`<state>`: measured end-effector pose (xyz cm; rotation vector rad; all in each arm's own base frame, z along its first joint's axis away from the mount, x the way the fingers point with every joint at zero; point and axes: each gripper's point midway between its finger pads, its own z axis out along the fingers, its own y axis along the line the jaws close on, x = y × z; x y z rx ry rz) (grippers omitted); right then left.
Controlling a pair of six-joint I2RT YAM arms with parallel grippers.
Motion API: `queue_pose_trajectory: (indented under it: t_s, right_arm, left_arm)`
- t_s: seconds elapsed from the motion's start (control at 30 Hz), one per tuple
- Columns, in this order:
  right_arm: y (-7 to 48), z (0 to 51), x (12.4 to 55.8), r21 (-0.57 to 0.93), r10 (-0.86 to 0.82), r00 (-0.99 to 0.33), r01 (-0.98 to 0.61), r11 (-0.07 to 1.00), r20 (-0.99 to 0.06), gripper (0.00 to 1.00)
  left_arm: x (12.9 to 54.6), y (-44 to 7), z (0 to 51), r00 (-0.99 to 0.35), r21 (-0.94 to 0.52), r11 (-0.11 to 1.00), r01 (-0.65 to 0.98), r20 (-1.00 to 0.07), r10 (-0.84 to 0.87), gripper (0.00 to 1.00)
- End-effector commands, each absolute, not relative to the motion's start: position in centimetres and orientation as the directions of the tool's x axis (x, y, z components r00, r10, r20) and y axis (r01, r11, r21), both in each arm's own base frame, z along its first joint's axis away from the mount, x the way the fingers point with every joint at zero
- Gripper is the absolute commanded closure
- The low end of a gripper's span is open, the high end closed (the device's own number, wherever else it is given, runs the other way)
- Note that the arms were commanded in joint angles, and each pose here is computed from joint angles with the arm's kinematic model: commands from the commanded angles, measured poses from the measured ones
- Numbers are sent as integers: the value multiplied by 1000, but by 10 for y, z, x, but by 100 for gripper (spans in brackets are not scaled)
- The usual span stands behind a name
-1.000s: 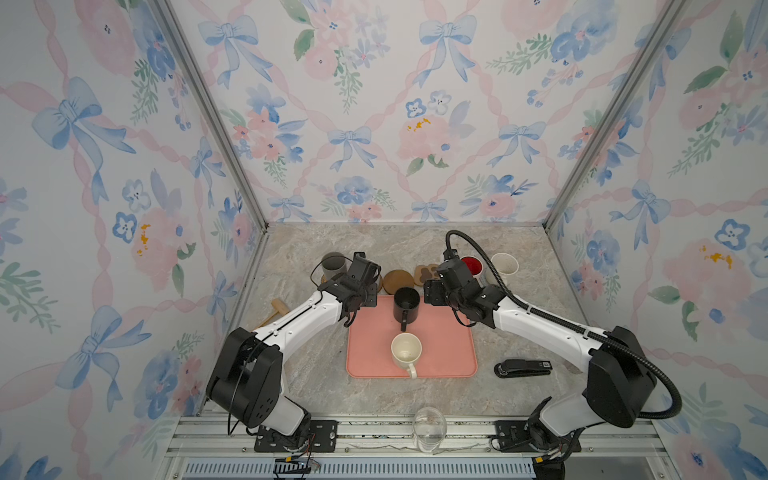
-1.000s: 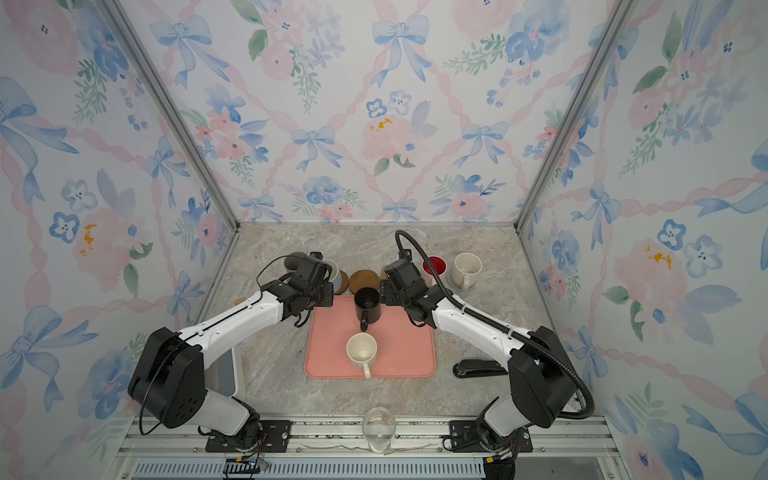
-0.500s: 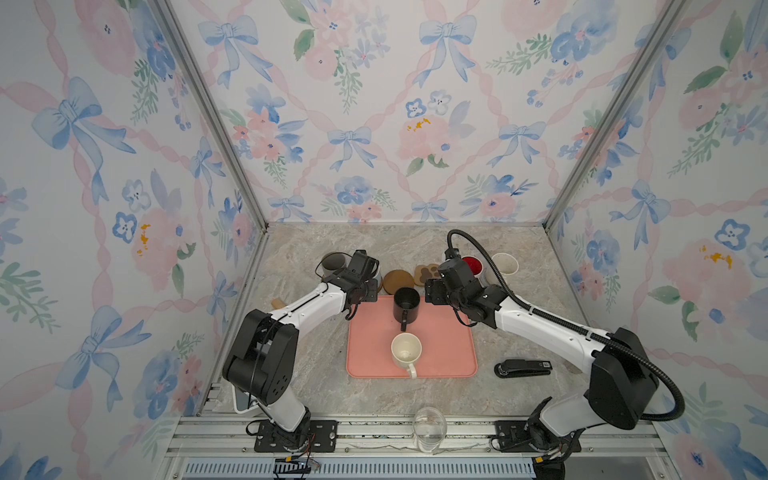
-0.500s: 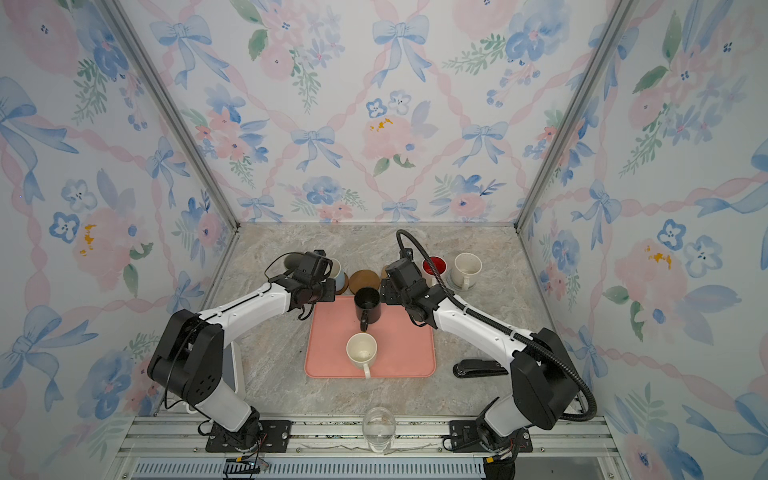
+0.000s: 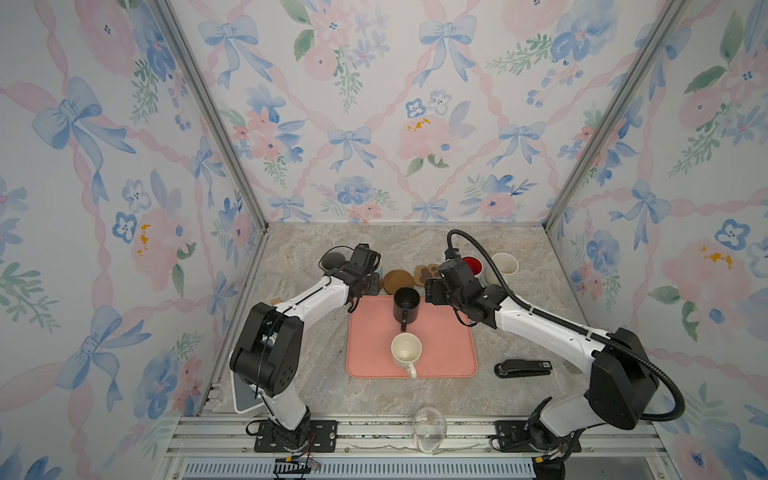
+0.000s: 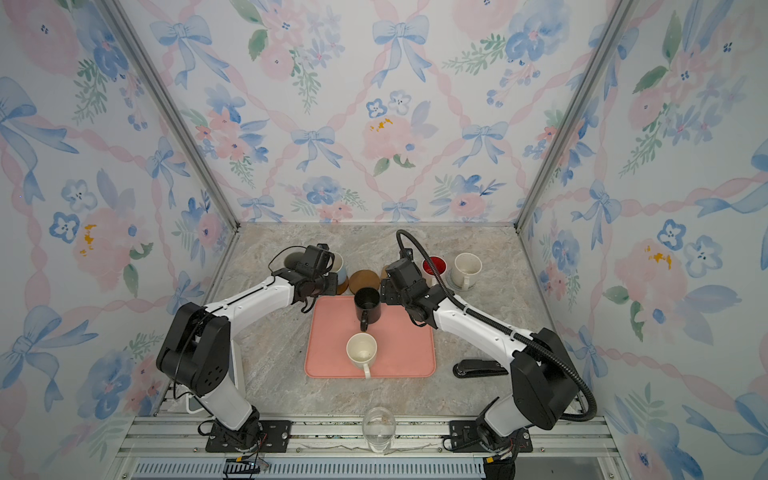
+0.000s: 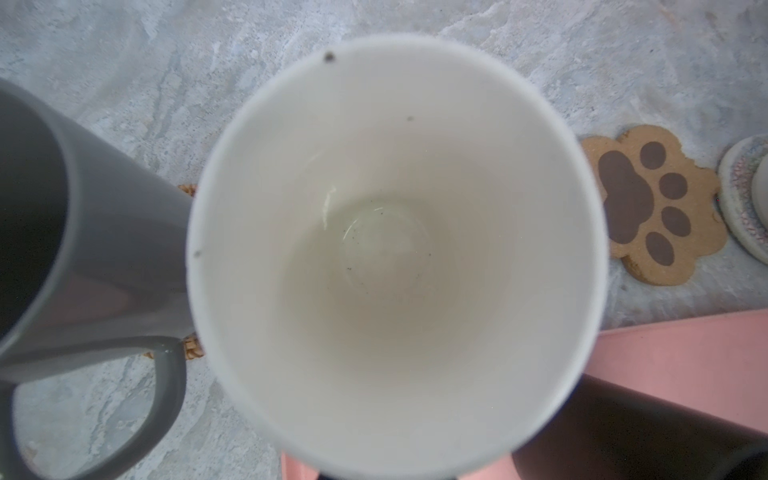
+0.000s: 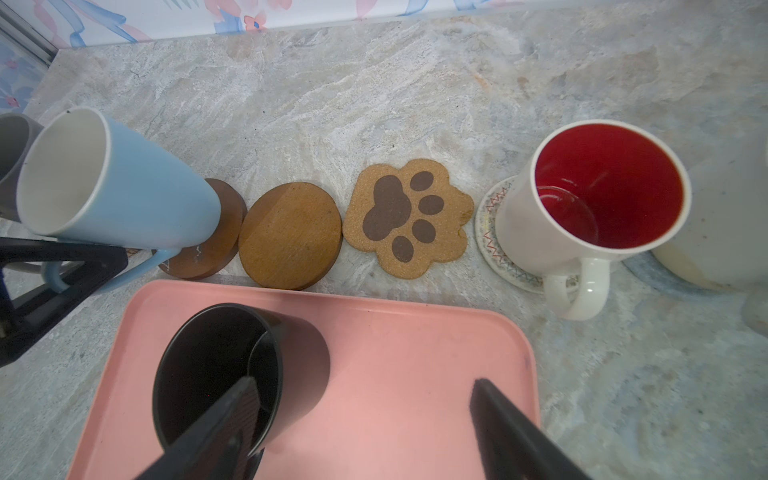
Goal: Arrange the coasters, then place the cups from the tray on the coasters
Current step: 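Lower the blue-handled mug onto the scratched wooden coaster with left gripper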
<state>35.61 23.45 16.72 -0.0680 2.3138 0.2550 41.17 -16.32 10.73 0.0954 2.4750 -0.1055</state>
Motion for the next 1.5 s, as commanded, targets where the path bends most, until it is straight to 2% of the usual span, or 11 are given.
queue_pose_trajectory:
  t_s: [0.0, 1.47]
  right_arm:
    - [229, 172, 358, 144, 25, -684, -118, 983, -729, 17]
    - [229, 163, 362, 153, 26, -701, -118, 981, -712, 16]
  left_arm:
    - [427, -160, 126, -745, -28, 996, 85, -666, 44, 100]
    - [424, -151, 114, -788, 21, 998, 63, -612, 62, 100]
